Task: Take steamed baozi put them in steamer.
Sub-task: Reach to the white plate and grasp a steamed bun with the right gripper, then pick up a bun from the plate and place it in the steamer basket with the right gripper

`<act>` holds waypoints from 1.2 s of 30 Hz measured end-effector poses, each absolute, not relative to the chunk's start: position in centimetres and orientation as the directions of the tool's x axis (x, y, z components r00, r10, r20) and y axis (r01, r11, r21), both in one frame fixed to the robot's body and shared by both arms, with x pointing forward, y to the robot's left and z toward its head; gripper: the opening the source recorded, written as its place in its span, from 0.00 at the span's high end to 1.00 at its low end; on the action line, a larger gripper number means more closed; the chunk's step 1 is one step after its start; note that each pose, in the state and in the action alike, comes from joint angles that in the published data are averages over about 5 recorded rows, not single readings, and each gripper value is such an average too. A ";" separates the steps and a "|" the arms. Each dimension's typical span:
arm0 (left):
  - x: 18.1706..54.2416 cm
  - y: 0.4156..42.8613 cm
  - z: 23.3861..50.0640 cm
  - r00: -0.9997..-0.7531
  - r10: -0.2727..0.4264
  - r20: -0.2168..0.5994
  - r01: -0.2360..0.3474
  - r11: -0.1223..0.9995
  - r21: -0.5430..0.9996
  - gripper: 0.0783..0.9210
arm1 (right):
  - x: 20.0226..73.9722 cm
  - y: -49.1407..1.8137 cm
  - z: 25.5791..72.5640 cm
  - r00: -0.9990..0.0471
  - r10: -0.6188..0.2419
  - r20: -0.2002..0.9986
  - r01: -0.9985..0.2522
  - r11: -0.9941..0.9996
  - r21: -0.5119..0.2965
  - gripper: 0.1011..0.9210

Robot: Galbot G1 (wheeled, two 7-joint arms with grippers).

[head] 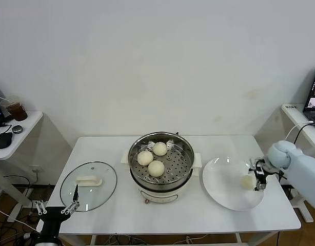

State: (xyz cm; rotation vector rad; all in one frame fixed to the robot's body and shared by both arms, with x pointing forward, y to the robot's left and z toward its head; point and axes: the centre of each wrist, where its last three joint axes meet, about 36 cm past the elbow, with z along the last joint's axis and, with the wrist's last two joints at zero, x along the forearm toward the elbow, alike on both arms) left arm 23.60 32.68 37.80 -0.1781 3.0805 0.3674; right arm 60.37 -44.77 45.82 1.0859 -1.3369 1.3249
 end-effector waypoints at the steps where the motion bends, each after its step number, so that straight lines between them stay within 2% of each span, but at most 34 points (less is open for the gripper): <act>1: 23.6 32.7 37.8 -0.993 -0.110 -0.047 -0.118 0.965 0.232 0.12 | 60.4 -44.6 45.7 -0.175 0.020 0.984 -0.984 0.028 -0.175 0.20; 9: 23.6 32.7 37.7 -0.993 -0.113 -0.045 -0.121 0.965 0.231 0.12 | 60.7 -44.2 45.5 -0.178 0.020 0.984 -0.983 0.040 -0.179 0.49; 13: 23.7 32.8 37.7 -0.992 -0.113 -0.046 -0.121 0.965 0.231 0.12 | 60.7 -44.1 46.1 -0.185 0.021 0.983 -0.981 0.048 -0.186 0.58; 19: 23.9 32.7 37.7 -0.993 -0.110 -0.049 -0.118 0.966 0.228 0.12 | 61.2 -43.4 49.3 -0.203 0.006 0.979 -0.978 0.052 -0.203 0.58; 24: 24.3 32.7 37.8 -0.993 -0.102 -0.057 -0.112 0.967 0.228 0.12 | 62.2 -41.5 54.3 -0.248 -0.032 0.968 -0.968 0.040 -0.247 0.57; 32: 24.5 32.7 37.8 -0.994 -0.093 -0.058 -0.104 0.968 0.228 0.12 | 63.2 -34.0 63.9 -0.324 -0.152 0.934 -0.944 -0.012 -0.329 0.57; 36: 24.5 32.6 37.7 -0.994 -0.090 -0.059 -0.101 0.969 0.225 0.12 | 62.6 -29.2 67.0 -0.328 -0.213 0.920 -0.940 -0.025 -0.341 0.56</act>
